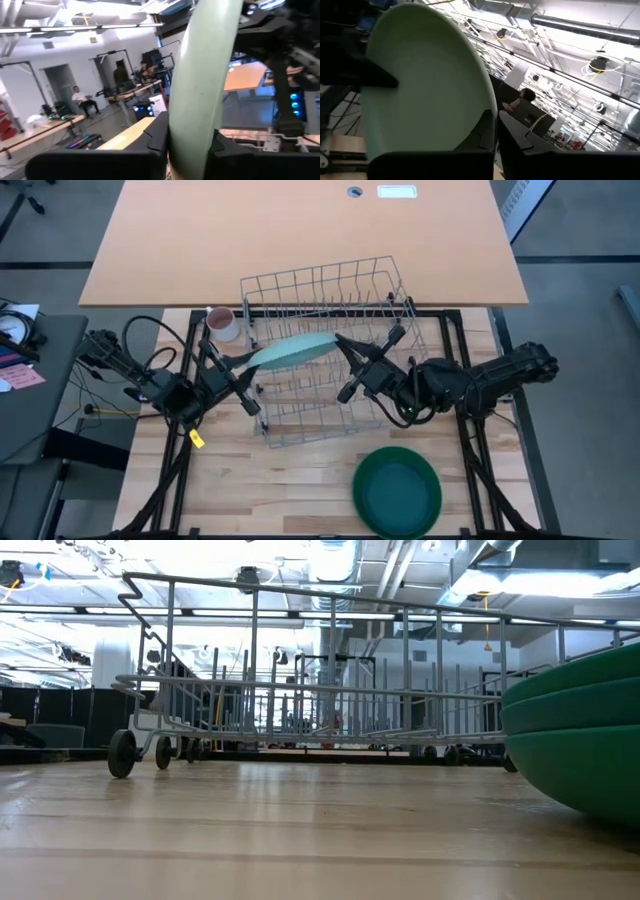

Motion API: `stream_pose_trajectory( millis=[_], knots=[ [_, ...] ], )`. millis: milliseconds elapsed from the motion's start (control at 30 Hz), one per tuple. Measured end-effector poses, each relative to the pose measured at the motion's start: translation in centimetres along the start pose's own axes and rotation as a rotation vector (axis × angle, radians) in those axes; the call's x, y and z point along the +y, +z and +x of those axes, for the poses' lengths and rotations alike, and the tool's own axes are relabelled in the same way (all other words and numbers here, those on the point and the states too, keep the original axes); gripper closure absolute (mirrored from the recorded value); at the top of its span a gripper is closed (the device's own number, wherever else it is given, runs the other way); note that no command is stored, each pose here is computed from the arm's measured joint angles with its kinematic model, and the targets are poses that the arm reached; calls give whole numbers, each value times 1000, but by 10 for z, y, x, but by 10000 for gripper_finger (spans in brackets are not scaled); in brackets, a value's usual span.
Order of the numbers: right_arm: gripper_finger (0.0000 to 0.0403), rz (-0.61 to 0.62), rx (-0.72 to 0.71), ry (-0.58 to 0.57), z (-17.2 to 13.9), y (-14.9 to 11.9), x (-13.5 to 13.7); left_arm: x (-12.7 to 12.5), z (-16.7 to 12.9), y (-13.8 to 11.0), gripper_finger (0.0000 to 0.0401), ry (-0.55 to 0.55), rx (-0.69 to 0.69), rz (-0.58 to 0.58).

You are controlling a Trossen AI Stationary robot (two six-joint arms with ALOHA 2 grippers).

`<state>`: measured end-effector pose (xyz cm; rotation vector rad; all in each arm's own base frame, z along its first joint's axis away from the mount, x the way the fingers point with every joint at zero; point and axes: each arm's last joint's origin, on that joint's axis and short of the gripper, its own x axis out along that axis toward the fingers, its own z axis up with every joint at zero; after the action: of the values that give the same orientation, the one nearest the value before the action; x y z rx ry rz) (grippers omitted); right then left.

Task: Sort dishes
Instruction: Put the light green plate in the dish rack

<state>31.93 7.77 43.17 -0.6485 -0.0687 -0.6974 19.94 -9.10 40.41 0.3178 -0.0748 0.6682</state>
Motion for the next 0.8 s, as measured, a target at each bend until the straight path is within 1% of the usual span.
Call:
stream_pose_trajectory(
  millis=[100, 200, 333, 500, 667, 800],
  knots=[
    [384, 0, -7, 16, -4, 2, 3, 0, 0, -1, 370, 12, 12, 20],
    [360, 3, -12, 34, -9, 6, 6, 0, 0, 0, 371, 8, 9, 30],
    [311, -8, 22, 38, -17, 8, 12, -3, 0, -1, 372, -13, -2, 63],
    [242, -11, 67, 11, -25, 12, 13, 0, 0, 2, 374, 0, -14, 73],
    [188, -89, 137, -18, -34, 15, 15, 2, 0, 4, 384, 14, -28, 103],
    [167, -165, 245, -55, -48, 19, 16, 5, 0, 7, 385, 33, -39, 125]
  ],
)
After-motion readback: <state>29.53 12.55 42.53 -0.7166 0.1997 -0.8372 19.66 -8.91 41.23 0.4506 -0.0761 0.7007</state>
